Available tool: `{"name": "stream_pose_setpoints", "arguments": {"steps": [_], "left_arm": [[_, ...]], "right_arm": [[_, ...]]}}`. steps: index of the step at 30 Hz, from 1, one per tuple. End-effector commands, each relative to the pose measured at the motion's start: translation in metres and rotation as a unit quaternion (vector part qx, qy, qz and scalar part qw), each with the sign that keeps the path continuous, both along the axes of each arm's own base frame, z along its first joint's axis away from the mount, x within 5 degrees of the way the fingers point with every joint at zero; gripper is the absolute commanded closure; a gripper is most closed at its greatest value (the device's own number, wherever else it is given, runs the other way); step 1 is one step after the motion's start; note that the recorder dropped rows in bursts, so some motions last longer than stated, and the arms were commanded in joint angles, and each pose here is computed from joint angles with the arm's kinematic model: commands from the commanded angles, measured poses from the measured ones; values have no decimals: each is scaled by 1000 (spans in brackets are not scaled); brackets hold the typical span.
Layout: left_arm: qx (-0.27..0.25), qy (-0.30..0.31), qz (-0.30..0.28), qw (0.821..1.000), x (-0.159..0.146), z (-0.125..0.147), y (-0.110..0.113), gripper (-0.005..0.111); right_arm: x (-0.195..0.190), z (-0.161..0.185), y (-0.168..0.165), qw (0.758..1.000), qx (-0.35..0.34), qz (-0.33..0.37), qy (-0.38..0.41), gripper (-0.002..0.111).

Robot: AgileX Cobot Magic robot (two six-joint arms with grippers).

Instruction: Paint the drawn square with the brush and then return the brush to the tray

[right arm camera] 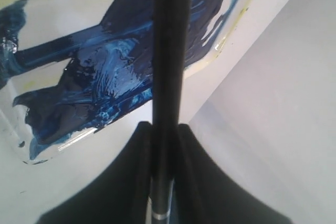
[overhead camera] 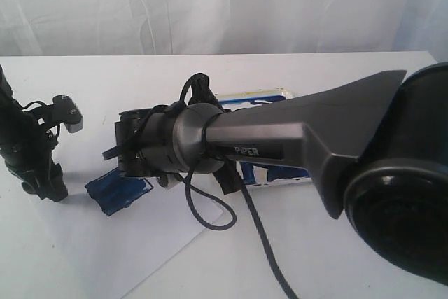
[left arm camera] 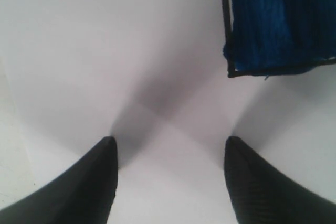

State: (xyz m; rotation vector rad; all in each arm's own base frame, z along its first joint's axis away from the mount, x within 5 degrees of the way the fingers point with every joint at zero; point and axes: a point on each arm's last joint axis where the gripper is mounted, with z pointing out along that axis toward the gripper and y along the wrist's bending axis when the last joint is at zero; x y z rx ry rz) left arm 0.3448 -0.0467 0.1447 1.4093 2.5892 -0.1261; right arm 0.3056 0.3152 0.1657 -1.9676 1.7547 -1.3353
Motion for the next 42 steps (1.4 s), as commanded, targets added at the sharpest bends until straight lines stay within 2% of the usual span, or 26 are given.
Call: {"name": "stream_pose_setpoints", "arguments": {"steps": [1, 7, 16, 19, 23, 32, 42], "left_arm": [[2, 36, 7, 999, -6, -15, 1, 43], [2, 36, 7, 999, -6, -15, 1, 43], [2, 36, 9, 999, -6, -15, 1, 43], [2, 36, 9, 999, -6, -15, 1, 43], [2, 36, 9, 999, -6, -15, 1, 43], [2, 36, 9, 999, -6, -15, 1, 43], [2, 35, 9, 999, -5, -15, 1, 43]], "right_arm": [[-4, 5, 1, 1000, 5, 0, 7, 108], [-5, 6, 1, 1000, 8, 0, 8, 108], [-21, 15, -22, 1000, 18, -23, 1, 108], [-23, 23, -25, 998, 42, -37, -14, 108], [-23, 28, -25, 999, 41, -31, -16, 108], [-23, 3, -21, 999, 15, -24, 19, 108], [-29, 2, -16, 999, -7, 4, 39, 108]]}}
